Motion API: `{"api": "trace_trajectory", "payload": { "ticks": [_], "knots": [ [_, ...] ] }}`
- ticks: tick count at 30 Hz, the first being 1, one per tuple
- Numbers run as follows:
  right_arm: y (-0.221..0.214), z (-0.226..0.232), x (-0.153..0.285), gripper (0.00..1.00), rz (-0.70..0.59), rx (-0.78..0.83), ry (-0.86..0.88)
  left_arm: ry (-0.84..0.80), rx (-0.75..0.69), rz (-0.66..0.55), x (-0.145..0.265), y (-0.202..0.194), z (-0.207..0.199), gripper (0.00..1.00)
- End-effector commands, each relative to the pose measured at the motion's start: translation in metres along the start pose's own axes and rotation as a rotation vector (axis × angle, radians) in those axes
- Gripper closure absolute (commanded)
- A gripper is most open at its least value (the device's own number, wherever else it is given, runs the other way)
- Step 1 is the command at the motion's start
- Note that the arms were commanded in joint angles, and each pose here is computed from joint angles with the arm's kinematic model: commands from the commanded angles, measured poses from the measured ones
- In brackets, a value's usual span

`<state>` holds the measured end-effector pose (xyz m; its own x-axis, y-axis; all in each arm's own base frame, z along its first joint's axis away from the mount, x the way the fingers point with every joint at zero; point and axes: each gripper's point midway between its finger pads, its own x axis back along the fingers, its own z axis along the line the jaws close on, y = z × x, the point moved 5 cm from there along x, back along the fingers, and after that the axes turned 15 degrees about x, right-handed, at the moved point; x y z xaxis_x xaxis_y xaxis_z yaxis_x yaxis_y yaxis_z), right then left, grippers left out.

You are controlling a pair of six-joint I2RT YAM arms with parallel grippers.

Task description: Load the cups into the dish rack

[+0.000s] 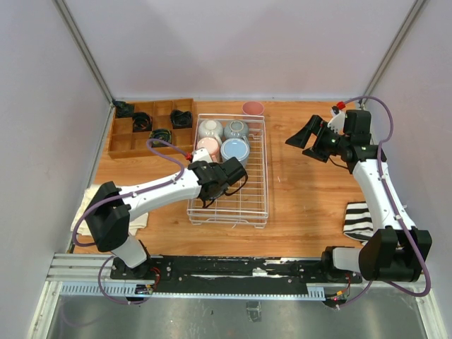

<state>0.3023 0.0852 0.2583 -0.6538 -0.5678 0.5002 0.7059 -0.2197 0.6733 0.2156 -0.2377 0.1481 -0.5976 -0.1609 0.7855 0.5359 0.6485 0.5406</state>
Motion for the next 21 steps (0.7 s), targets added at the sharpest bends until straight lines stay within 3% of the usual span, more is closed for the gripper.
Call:
{"api": "trace_trajectory", "payload": {
  "ticks": [1,21],
  "knots": [
    [0.001,0.0,0.005,0.06,-0.021,0.009,0.009,-0.056,0.054,-0.091,-0.005,0.006,-0.013,0.99],
    [-0.006,-0.004,-0.001,0.06,0.009,-0.01,0.023,0.016,0.05,-0.112,-0.029,-0.015,0.0,1.0]
  ]
}}
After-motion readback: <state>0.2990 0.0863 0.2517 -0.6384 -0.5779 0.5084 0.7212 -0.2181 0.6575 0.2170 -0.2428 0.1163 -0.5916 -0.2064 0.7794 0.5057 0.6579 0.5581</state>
